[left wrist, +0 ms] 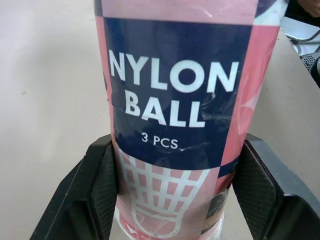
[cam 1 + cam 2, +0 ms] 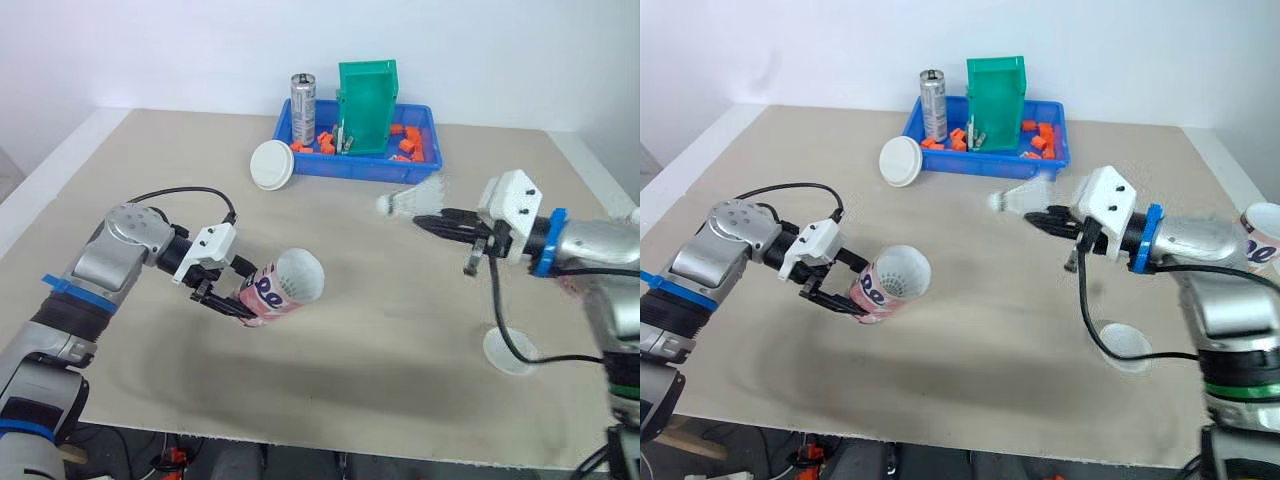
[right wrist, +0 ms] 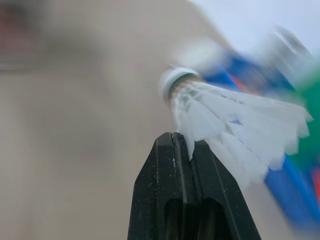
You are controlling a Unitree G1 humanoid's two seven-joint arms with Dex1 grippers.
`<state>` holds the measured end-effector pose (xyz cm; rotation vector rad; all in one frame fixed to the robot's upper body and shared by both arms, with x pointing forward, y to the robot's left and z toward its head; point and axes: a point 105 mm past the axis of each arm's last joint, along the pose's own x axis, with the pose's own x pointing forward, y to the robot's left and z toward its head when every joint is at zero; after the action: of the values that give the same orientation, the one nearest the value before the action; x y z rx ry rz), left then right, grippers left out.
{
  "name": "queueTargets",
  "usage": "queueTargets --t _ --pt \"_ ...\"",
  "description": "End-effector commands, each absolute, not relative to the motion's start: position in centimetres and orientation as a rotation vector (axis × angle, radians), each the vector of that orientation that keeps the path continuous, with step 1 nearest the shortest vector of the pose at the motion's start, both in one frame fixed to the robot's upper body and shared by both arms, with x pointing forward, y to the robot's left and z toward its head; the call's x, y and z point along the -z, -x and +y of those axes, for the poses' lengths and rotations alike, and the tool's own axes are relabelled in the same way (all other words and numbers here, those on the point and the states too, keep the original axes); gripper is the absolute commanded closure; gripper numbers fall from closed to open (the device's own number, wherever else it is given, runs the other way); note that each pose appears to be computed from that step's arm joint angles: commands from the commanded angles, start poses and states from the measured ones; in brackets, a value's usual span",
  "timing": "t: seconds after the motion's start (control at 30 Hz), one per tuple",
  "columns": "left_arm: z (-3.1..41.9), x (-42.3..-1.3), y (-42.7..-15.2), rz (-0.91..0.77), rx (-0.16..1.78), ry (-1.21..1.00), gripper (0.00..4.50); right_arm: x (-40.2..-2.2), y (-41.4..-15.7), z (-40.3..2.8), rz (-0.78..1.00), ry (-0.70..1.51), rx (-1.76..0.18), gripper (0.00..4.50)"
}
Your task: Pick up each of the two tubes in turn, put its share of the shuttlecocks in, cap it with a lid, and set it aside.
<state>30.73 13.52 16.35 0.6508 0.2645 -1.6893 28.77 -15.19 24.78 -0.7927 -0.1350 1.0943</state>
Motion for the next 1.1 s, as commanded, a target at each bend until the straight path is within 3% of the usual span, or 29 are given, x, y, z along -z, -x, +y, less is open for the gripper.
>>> queueTargets --t 0.03,0.57,0.73,0.83,1.1 --pt "13.4 -17.6 -30.9 0.206 1.676 -0.665 1.42 -25.9 -25.8 -12.2 -0.180 0.874 -1.287 4.45" --pt "13.4 -17.7 -30.8 0.204 1.672 -0.658 1.42 -24.3 -25.4 -6.3 -0.210 1.033 -1.554 4.45" --pt "13.3 -17.7 -30.8 0.206 1.675 -0.651 1.42 -24.5 -25.4 -5.4 -0.184 1.008 -1.590 2.90" --pt "13.3 -17.6 -30.8 0.213 1.675 -0.642 1.42 -25.2 -24.4 -5.6 -0.187 0.940 -1.640 1.52" --pt "13.5 -17.3 -30.8 0.225 1.672 -0.634 1.42 -27.4 -25.0 -8.3 -0.206 0.787 -1.545 1.52"
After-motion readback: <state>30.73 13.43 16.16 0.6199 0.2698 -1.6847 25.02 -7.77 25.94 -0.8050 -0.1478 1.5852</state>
